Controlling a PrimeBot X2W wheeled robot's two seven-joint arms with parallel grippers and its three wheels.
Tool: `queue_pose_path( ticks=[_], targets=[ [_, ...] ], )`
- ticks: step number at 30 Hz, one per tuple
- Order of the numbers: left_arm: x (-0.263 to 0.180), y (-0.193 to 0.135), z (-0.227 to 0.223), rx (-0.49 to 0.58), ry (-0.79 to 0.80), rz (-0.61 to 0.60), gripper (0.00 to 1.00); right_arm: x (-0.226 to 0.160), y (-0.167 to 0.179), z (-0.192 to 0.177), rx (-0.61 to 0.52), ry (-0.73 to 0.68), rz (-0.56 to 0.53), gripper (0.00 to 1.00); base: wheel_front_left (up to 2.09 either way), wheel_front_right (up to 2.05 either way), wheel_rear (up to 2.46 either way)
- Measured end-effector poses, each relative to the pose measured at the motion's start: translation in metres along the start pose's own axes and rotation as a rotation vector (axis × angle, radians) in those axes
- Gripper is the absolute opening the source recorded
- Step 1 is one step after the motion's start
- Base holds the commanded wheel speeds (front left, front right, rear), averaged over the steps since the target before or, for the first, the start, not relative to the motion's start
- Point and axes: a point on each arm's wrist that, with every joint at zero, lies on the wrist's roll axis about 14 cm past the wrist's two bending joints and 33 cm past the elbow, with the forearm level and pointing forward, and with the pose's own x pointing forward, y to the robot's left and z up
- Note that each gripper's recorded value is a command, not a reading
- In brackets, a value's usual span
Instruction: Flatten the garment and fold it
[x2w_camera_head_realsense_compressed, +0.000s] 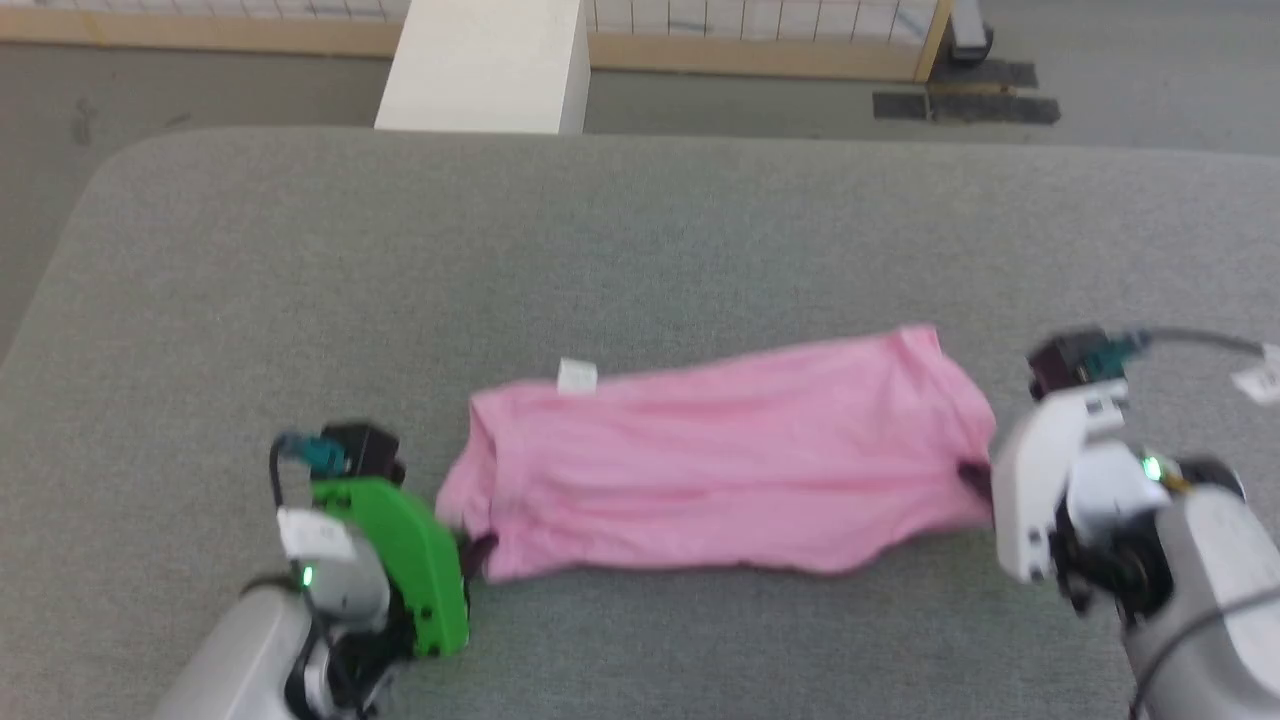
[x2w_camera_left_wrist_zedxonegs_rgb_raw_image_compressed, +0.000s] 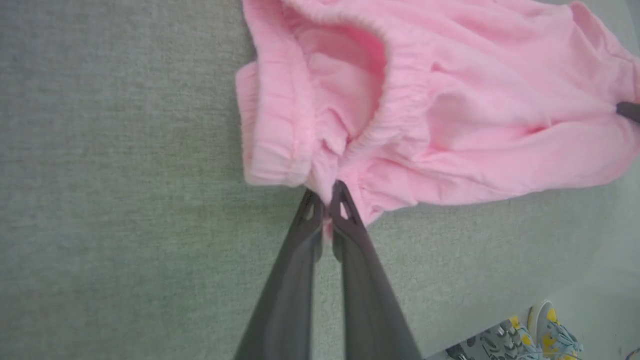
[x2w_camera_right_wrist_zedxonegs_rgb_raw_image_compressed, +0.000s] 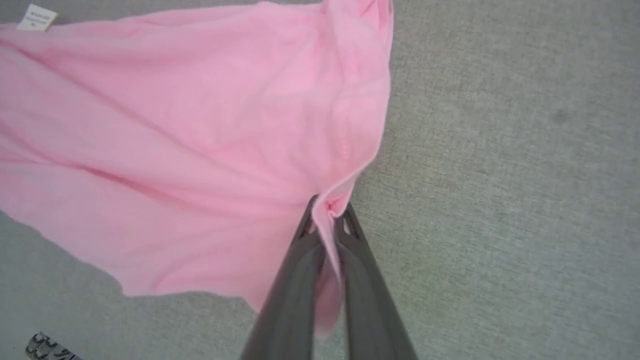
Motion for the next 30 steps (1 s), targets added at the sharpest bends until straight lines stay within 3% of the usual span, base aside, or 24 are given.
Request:
queue_pose_path(
  ticks=[8, 9, 10, 11, 12, 14, 17, 20, 25, 30],
  targets=[
    [-0.019, 0.0, -0.045, -0.077, 0.08, 0.015, 0.0, -0.033, 0.007, -0.071, 0.139, 0.072, 0.006, 0.0, 0.0, 0.0, 0.0],
    [-0.019, 0.001, -0.047, -0.084, 0.079, 0.02, 0.2, -0.035, 0.01, -0.078, 0.157, 0.079, 0.009, 0.0, 0.0, 0.0, 0.0],
    [-0.019, 0.002, -0.048, -0.089, 0.076, 0.026, 1.0, -0.036, 0.012, -0.084, 0.172, 0.087, 0.008, 0.0, 0.0, 0.0, 0.0],
    [-0.02, 0.003, -0.049, -0.094, 0.078, 0.034, 1.0, -0.038, 0.014, -0.088, 0.184, 0.088, 0.008, 0.35, 0.0, 0.0, 0.0],
    [-0.02, 0.005, -0.05, -0.1, 0.076, 0.044, 1.0, -0.039, 0.016, -0.09, 0.195, 0.086, 0.01, 1.0, 0.0, 0.0, 0.0],
    [-0.022, 0.008, -0.045, -0.109, 0.051, 0.056, 1.0, -0.042, 0.017, -0.089, 0.214, 0.068, 0.009, 1.0, 0.0, 0.0, 0.0],
    [-0.036, 0.012, -0.008, -0.102, -0.095, 0.083, 1.0, -0.054, 0.006, -0.062, 0.24, -0.069, -0.019, 1.0, 0.0, 0.0, 0.0],
    [-0.053, 0.029, 0.03, -0.035, -0.276, 0.174, 1.0, -0.062, -0.004, -0.05, 0.237, -0.124, -0.056, 1.0, 0.0, 0.0, 0.0],
    [-0.081, 0.039, 0.096, 0.109, -0.667, 0.252, 1.0, -0.057, -0.013, -0.04, 0.188, -0.12, -0.104, 1.0, 0.0, 0.0, 0.0],
    [-0.088, 0.034, 0.114, 0.208, -0.91, 0.261, 1.0, -0.038, -0.014, -0.042, 0.108, -0.045, -0.127, 1.0, 0.0, 0.0, 0.0]
  ],
)
